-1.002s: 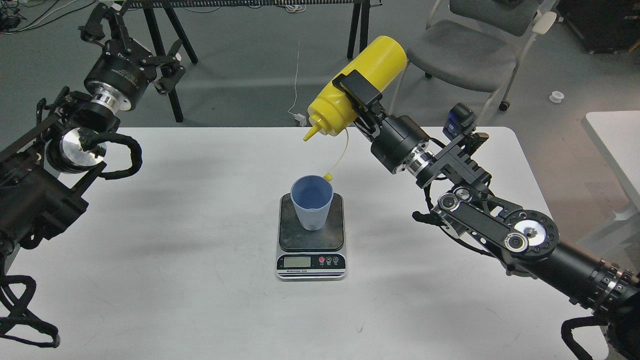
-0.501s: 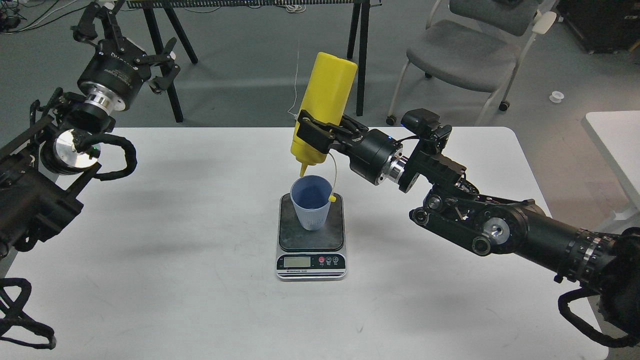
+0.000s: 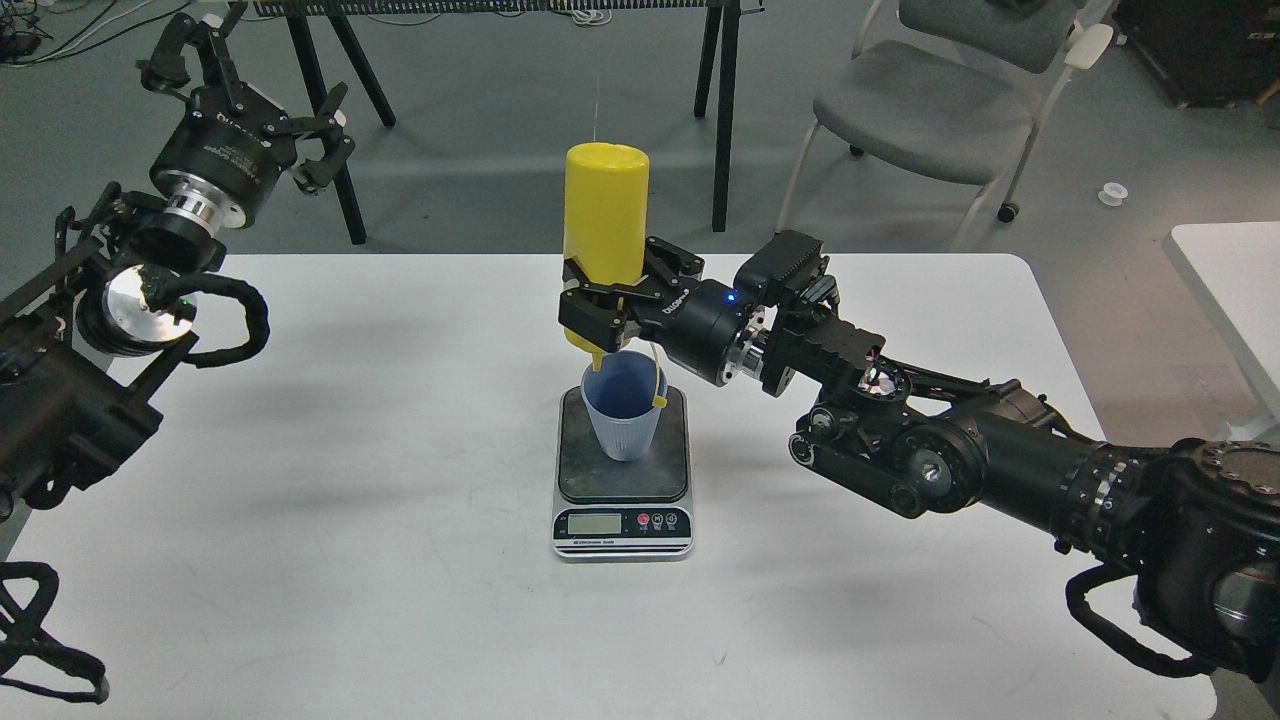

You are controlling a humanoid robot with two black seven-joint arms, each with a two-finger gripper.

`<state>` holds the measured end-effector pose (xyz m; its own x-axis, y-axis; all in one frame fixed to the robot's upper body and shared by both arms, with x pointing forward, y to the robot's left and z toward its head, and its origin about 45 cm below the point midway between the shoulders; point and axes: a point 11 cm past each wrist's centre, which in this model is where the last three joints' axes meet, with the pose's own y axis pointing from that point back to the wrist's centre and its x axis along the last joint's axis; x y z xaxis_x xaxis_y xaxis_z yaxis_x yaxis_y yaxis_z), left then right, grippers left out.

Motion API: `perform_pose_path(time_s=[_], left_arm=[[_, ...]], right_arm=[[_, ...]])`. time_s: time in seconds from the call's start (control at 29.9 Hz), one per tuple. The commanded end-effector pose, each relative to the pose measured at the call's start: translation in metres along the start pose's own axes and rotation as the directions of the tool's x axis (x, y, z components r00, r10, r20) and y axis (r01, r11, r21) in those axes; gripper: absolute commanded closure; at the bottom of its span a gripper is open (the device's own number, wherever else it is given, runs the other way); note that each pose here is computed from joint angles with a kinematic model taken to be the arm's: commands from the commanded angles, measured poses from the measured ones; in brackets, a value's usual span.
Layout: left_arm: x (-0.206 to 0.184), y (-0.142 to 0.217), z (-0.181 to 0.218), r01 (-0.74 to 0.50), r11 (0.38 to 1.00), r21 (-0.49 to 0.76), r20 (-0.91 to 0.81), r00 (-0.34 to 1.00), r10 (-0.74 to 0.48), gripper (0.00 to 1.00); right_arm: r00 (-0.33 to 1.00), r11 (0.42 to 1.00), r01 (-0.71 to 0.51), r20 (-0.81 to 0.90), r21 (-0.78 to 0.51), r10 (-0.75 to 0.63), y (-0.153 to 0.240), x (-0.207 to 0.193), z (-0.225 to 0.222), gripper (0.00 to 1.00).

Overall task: Pour seasoning into cup on scale with both arms
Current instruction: 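Hold the bottle inverted above the cup with the right gripper, then raise the bottle upright and carry it back with the right gripper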

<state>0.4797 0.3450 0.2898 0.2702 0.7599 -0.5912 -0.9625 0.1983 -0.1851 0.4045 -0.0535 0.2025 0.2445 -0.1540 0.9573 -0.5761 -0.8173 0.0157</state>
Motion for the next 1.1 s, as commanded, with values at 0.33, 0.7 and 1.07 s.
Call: perform_pose_path(time_s=[0.33, 0.7, 1.07], left_arm=[[-0.001, 0.000, -0.002, 0.001, 1.000, 0.002, -0.004, 1.000, -0.001, 0.01], [-0.002, -0.001, -0.004, 0.002, 1.000, 0.006, -0.005, 1.000, -0.002, 0.01], [-0.005, -0.003, -0.007, 0.005, 1.000, 0.009, -0.016, 1.000, -0.005, 0.01]], right_arm=[[0.997, 0.999, 0.036, -0.064, 0.013, -0.035, 0.018, 0.000, 0.012, 0.64], [0.922, 0.969, -0.193, 0.311, -0.153, 0.233, 0.055, 0.070, 0.040, 0.65], [0.312, 0.808, -0.276, 0.746, -0.521, 0.588, 0.145, 0.083, 0.077, 0.65]])
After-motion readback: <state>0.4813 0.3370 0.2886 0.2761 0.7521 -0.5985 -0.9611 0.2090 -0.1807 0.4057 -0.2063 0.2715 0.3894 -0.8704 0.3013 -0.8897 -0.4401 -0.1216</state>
